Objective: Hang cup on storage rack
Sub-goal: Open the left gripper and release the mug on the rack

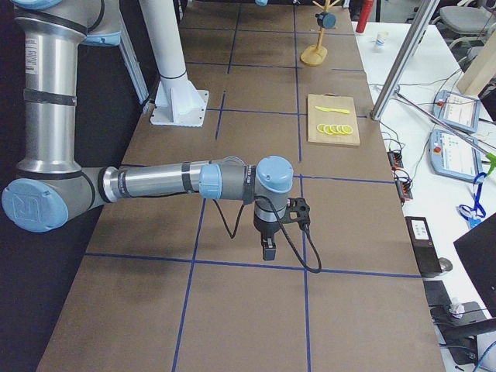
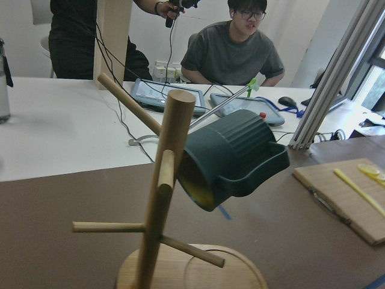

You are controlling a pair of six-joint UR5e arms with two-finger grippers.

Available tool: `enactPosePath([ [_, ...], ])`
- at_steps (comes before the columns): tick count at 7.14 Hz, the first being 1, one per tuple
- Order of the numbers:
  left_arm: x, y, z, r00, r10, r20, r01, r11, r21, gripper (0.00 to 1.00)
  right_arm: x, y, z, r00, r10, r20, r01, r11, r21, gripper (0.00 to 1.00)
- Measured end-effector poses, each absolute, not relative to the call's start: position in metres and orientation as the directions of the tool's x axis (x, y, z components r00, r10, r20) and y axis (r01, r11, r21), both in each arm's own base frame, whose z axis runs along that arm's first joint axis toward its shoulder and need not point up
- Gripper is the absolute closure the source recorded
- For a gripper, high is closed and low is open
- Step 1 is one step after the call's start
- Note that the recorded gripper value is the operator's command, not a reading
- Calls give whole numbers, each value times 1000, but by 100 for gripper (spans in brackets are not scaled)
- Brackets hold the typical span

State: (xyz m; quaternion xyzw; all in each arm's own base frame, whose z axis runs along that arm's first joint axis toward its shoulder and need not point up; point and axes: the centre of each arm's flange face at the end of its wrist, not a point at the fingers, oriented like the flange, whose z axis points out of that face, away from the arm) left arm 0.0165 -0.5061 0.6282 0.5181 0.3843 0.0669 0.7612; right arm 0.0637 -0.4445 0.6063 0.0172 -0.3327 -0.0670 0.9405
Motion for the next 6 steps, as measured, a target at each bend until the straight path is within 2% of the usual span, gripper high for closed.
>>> enactPosePath([
  [2, -29, -523, 653, 851, 490, -187, -30, 401, 915, 0, 64, -444, 607, 770, -137, 624, 115, 991, 76, 0],
  [3, -50, -530, 669, 890, 456, -10, -202, 414, 888, 0, 64, -444, 607, 770, -136, 624, 115, 991, 75, 0],
  [5, -77, -539, 694, 877, 415, 241, -441, 499, 746, 0, 64, -443, 608, 770, -135, 624, 115, 991, 72, 0],
  [6, -85, -540, 705, 855, 440, 275, -499, 552, 668, 0, 64, -442, 609, 770, -134, 624, 115, 991, 71, 0],
])
